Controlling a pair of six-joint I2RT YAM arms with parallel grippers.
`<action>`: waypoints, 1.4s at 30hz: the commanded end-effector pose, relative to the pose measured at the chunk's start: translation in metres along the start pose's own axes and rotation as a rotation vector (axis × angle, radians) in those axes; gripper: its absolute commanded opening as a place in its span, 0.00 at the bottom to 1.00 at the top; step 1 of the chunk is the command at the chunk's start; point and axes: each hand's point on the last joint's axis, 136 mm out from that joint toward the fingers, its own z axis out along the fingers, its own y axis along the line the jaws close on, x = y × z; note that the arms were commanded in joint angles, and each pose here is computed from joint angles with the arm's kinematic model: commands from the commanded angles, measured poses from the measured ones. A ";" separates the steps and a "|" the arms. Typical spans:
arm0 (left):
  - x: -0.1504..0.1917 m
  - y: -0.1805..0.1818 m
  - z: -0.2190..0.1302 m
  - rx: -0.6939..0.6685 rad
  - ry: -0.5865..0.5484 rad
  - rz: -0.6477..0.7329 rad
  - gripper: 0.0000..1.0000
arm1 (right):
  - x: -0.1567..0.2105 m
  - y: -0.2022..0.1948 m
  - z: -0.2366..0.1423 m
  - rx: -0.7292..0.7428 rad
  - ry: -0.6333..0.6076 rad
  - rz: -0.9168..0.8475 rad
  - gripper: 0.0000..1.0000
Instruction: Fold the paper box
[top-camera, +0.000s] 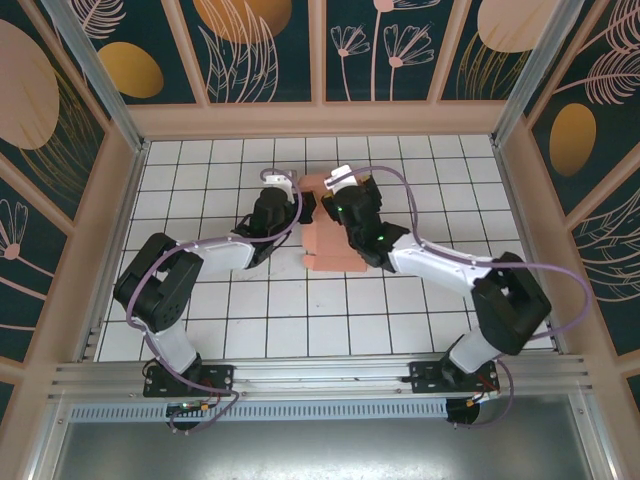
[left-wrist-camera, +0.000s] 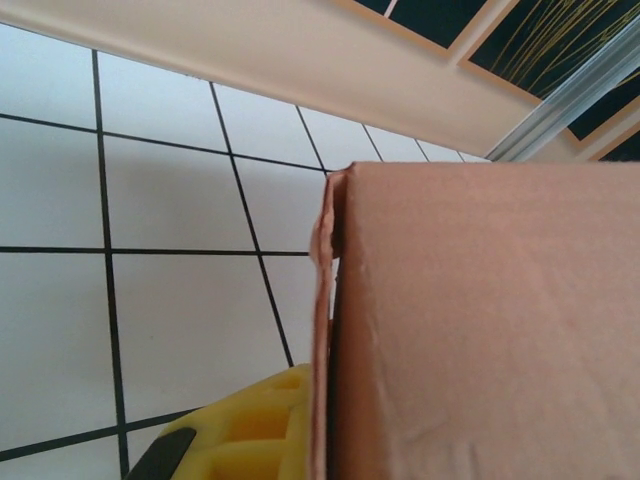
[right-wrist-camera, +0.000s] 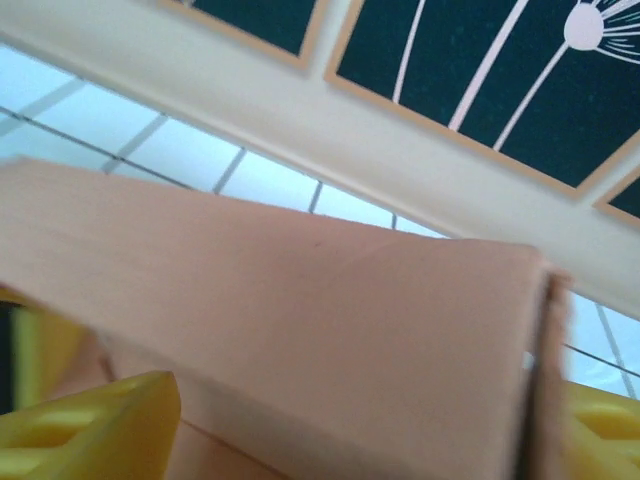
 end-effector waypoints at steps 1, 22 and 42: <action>-0.014 -0.005 0.001 -0.028 -0.018 -0.031 0.00 | -0.018 -0.004 -0.018 -0.096 -0.052 0.137 0.80; -0.001 0.030 -0.008 -0.307 0.284 0.336 0.00 | -0.029 -0.061 -0.055 -0.275 -0.154 0.490 0.77; 0.096 0.094 -0.095 -0.469 1.028 0.590 0.00 | 0.016 -0.071 -0.051 -0.267 -0.095 0.473 0.77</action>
